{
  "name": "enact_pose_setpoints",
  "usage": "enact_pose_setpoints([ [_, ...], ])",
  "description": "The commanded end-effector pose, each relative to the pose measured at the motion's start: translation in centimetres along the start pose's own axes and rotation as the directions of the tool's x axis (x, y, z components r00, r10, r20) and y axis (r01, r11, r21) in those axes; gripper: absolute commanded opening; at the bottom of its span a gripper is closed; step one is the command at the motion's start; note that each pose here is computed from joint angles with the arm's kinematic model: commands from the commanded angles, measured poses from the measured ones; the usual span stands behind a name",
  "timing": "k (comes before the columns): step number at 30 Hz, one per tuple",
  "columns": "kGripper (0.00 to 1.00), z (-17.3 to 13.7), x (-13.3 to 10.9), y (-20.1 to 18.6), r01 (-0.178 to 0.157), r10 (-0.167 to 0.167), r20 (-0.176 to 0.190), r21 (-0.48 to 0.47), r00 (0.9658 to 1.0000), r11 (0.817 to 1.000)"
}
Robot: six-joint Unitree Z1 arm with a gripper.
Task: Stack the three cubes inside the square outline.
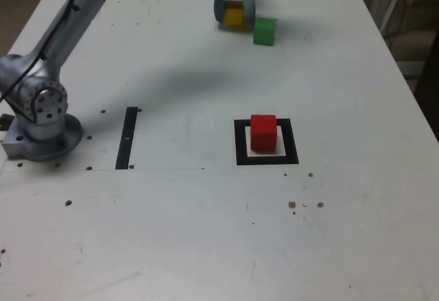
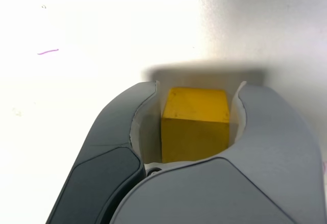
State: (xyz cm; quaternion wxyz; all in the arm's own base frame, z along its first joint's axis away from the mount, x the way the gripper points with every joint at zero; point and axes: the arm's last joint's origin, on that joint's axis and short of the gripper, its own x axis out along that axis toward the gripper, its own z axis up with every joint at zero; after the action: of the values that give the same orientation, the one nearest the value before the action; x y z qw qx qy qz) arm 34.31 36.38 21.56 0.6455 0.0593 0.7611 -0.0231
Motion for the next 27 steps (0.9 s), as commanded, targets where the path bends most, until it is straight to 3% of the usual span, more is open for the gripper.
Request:
enact_pose_setpoints([
  [1,0.3,0.0,-0.4,-0.3,0.006,-0.006,0.005,0.005,1.0,1.0],
  [7,0.28,-0.5,-4.1,-1.3,-0.033,0.033,0.049,0.0,0.9983,0.999],
  [18,0.28,-2.9,-11.1,-4.9,-0.104,0.105,0.107,-0.009,0.9887,0.994],
  [27,0.29,-2.4,-14.1,-14.6,-0.096,0.093,0.07,0.052,0.9932,0.994],
])
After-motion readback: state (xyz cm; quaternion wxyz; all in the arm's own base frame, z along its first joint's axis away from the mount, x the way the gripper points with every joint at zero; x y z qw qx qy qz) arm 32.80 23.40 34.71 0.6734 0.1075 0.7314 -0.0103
